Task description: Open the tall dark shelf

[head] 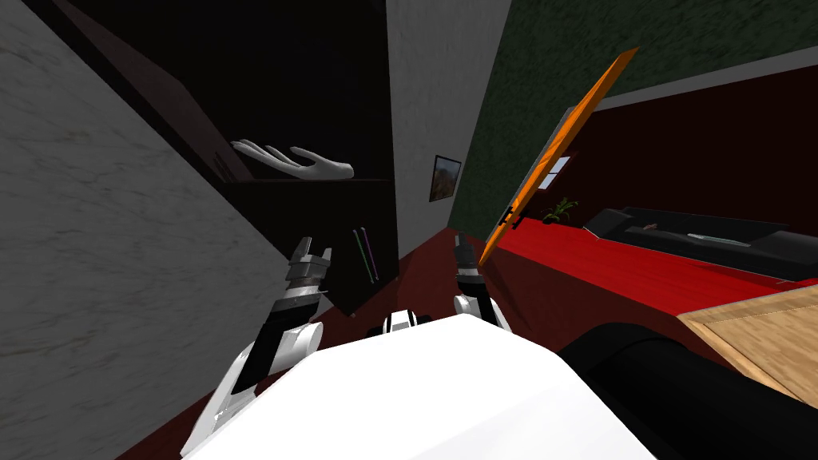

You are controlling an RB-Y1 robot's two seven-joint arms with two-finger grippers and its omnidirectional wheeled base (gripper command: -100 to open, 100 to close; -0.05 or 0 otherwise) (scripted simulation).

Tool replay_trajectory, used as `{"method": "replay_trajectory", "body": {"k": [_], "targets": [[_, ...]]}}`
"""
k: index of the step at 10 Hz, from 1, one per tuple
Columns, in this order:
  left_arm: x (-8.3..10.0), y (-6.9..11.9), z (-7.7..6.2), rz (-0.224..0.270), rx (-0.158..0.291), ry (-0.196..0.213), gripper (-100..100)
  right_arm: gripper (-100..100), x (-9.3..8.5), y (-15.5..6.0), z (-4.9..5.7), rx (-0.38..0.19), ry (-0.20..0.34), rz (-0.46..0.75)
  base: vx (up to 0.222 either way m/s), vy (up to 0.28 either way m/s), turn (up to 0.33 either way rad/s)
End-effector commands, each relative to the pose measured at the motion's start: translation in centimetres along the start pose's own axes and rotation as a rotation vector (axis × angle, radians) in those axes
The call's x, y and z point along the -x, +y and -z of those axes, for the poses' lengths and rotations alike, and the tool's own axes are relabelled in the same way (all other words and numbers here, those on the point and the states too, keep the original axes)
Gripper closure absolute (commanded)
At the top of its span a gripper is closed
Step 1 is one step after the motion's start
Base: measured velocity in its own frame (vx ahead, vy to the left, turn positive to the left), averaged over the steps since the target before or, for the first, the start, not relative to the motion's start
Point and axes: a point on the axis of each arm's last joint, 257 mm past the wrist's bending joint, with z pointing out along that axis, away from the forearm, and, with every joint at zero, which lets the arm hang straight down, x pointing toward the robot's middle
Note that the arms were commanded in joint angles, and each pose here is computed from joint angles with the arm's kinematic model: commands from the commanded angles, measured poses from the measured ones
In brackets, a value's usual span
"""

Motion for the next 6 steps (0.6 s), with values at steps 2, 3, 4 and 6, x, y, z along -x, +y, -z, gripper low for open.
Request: {"method": "replay_trajectory", "body": {"k": [2,3,4,6], "targets": [[0.2,1.5,-0.2,0.042,0.058,-0.008,-100,0,0.0,0.0,0.0,0.000,0.000,0.000,0.058,-0.037,0.009],[0.2,1.9,-0.2,0.053,0.074,-0.009,-100,0,0.0,0.0,0.0,0.000,0.000,0.000,0.065,-0.040,0.009],[0.2,2.4,-0.3,0.063,0.091,-0.009,-100,0,0.0,0.0,0.0,0.000,0.000,0.000,0.075,-0.046,0.010],[0.2,3.3,-0.4,0.083,0.127,-0.008,-100,0,0.0,0.0,0.0,0.000,0.000,0.000,0.065,-0.039,0.010]]}}
